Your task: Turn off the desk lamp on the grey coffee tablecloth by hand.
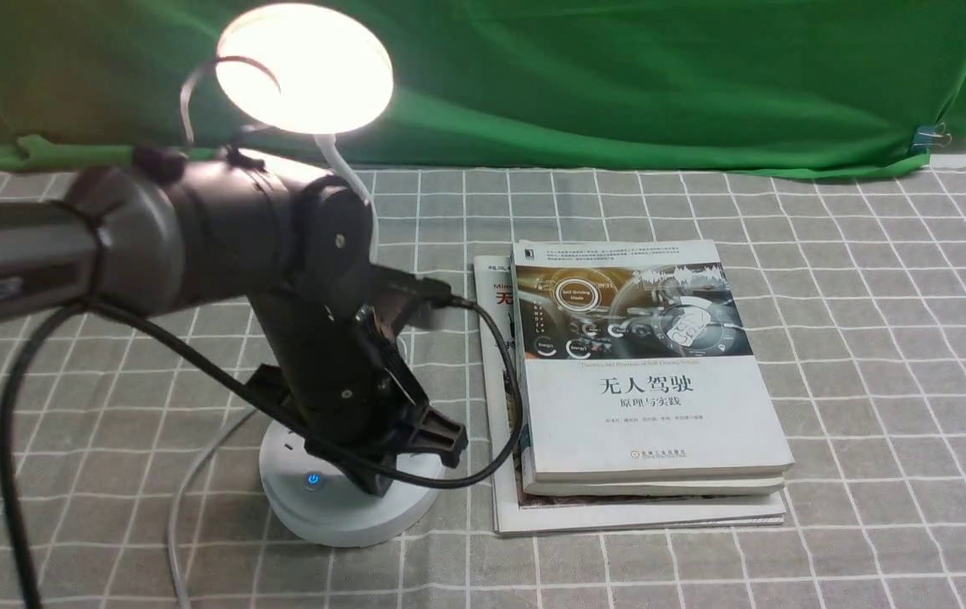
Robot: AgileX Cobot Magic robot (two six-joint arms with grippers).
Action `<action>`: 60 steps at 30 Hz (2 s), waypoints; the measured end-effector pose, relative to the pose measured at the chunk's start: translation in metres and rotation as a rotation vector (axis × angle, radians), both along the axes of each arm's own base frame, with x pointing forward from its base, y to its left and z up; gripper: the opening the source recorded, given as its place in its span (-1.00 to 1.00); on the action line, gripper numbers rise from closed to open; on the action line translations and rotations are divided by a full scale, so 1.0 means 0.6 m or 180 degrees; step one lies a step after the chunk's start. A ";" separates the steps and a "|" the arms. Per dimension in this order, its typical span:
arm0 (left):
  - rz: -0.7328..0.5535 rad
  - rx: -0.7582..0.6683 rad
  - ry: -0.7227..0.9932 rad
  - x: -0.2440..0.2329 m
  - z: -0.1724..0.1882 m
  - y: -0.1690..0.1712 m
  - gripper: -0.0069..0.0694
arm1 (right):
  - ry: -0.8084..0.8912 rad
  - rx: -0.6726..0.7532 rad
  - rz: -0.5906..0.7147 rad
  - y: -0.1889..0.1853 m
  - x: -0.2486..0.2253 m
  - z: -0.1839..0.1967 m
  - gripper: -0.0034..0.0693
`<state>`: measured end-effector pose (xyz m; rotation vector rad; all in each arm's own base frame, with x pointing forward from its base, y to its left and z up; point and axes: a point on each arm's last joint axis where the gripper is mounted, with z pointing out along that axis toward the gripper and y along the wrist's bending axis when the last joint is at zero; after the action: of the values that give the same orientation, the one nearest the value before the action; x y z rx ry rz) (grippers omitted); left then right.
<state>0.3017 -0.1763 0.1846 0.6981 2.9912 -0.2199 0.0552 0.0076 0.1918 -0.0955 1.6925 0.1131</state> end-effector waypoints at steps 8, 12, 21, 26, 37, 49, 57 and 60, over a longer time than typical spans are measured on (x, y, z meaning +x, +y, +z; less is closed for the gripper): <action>0.0004 -0.0036 0.0000 0.002 0.002 -0.003 -0.83 | 0.0000 0.0000 0.0000 0.000 0.000 0.000 -0.81; 0.0010 -0.0094 -0.0061 -0.011 0.028 0.003 -0.83 | 0.0000 0.0000 0.0000 0.000 0.000 0.000 -0.81; 0.0134 -0.0458 -0.0732 -0.135 0.119 0.072 -0.83 | 0.0000 0.0000 0.0000 0.000 0.000 0.000 -0.81; 0.0295 -0.0907 -0.1659 -0.202 0.127 0.115 -0.83 | 0.0000 0.0000 0.0000 0.000 0.000 0.000 -0.81; 0.0287 -0.1170 -0.2540 -0.258 0.114 0.156 -0.83 | 0.0000 0.0000 0.0000 0.000 0.000 0.000 -0.81; 0.0035 -0.1125 -0.3151 -0.271 0.130 0.172 -0.82 | 0.0000 0.0000 0.0000 0.000 0.000 0.000 -0.81; 0.0690 -0.1047 -0.4341 -0.340 0.120 0.254 -0.82 | 0.0000 0.0000 0.0000 0.000 0.000 0.000 -0.81; 0.1052 -0.0867 -0.4626 -0.371 0.091 0.279 -0.82 | 0.0000 0.0000 0.0000 0.000 0.000 0.000 -0.81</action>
<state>0.0791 -0.0089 0.2391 0.1386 1.5809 -0.0397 0.0552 0.0076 0.1918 -0.0955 1.6925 0.1131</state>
